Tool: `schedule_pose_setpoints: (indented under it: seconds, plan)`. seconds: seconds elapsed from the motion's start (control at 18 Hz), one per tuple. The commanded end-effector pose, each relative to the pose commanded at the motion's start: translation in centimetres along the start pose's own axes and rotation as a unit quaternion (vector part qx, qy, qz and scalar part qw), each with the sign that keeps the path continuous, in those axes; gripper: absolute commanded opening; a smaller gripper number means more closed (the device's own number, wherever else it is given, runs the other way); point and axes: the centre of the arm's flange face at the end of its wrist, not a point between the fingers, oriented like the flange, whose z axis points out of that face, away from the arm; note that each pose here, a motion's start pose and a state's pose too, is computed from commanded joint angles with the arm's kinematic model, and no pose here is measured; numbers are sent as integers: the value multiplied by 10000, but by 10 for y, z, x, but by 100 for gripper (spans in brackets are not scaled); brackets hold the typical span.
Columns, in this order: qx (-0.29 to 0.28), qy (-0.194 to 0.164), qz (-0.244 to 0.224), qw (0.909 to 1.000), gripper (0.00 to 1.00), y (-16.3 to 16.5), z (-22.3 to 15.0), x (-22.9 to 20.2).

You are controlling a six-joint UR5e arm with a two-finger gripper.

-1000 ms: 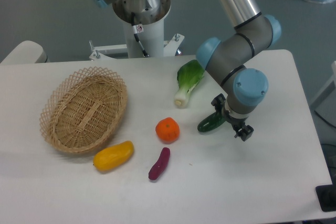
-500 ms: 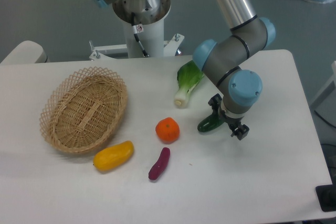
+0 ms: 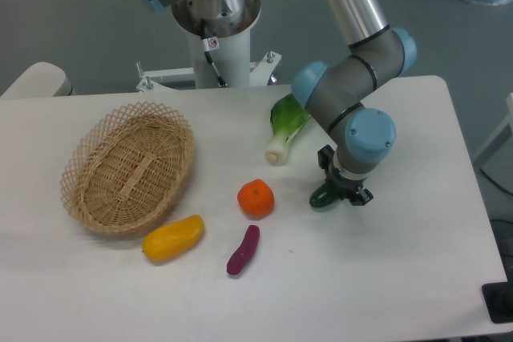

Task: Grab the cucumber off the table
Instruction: 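Lift the held cucumber up off the table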

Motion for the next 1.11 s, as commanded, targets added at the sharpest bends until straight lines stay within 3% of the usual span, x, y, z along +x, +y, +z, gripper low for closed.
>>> schedule_pose_setpoints:
  seconds: [0.11, 0.56, 0.83, 1.11]
  plan:
    - [-8, -23, -2, 10000, 10, 0, -3, -1]
    - [-91, -114, 5, 9999, 10, 3, -20, -9]
    - [-245, -61, 17, 9997, 10, 9, -57, -21]
    - [-208, -228, 8, 9995, 10, 10, -80, -34]
